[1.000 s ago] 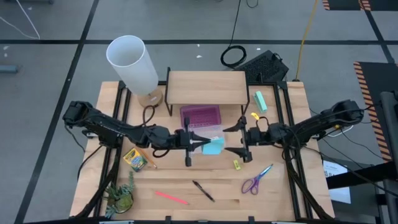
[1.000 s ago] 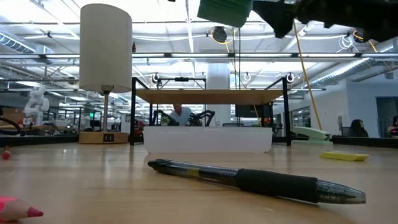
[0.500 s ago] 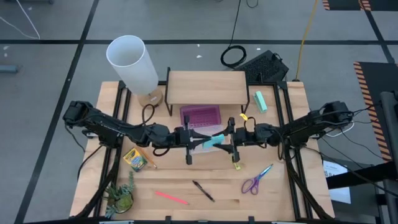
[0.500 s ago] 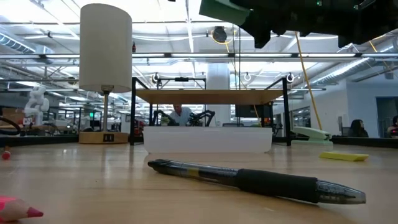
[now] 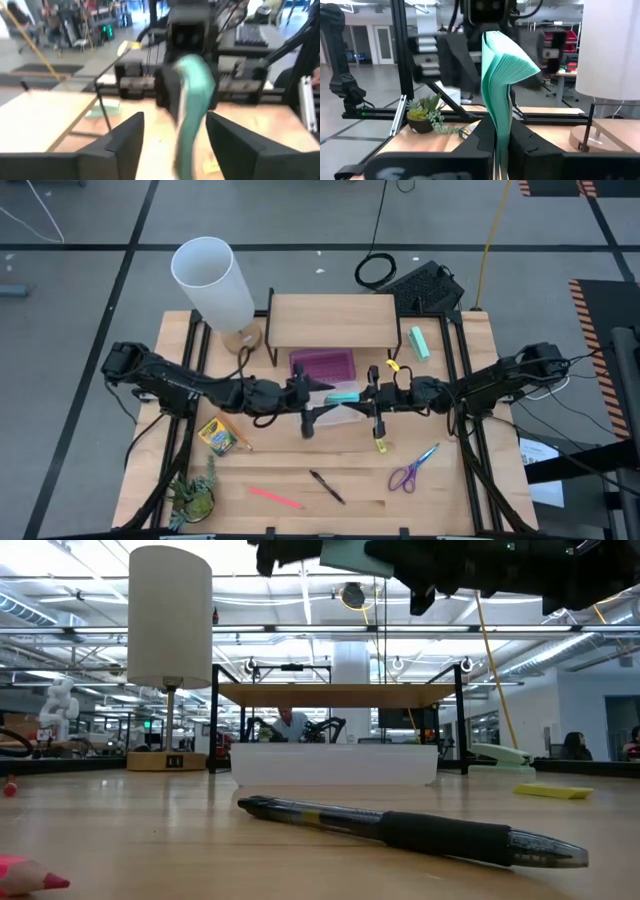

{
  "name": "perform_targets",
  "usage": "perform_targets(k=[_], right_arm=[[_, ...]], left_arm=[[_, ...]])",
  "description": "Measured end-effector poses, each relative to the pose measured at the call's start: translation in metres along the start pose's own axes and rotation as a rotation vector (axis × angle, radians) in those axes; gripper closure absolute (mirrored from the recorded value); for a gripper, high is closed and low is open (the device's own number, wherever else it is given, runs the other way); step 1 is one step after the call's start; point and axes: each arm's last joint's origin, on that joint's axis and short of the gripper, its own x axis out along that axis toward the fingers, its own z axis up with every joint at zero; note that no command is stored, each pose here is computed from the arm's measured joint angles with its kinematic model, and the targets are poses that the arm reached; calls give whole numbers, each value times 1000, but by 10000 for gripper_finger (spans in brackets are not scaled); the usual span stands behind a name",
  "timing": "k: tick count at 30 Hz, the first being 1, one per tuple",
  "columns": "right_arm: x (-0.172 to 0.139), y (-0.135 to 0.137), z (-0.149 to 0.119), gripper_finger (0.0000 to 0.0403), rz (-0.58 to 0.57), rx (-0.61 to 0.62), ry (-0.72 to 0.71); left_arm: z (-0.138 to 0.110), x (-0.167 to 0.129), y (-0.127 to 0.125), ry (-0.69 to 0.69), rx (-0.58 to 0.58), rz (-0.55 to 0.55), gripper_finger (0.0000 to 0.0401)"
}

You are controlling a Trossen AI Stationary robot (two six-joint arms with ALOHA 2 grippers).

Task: Pack school essentials
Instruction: Put the blue sticky notes into the violet supply box

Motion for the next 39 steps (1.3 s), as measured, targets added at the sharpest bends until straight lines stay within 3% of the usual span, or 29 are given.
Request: perform_targets(k=[3, 5, 8, 12, 14, 22, 28, 32, 39], right_arm=[[0, 0, -1, 395, 0, -1, 5], [0, 0, 0, 395, -1, -2, 4], [0, 0, -1, 394, 0, 13, 5], [0, 0, -3, 380, -5, 45, 25], [0, 0, -4, 363, -6, 60, 38], [-1, -1, -11, 236, -18, 63, 116], [-7, -7, -13, 150, -227, -5, 206], [-17, -11, -9, 127, -321, -54, 287], [-28, -12, -3, 124, -346, -22, 330]], left_arm=[[0, 1, 4, 2, -39, 12, 172], [0, 2, 5, -4, -48, 14, 192], [0, 2, 4, 2, -49, 8, 251], [-4, 1, 2, 40, -60, -2, 361], [-6, 0, 1, 59, -83, -3, 385], [-18, -1, 4, 174, -297, 54, 391], [-33, -4, 7, 304, -471, 152, 384], [-44, -8, 10, 368, -544, 265, 391], [-84, -17, 15, 414, -720, 361, 379]])
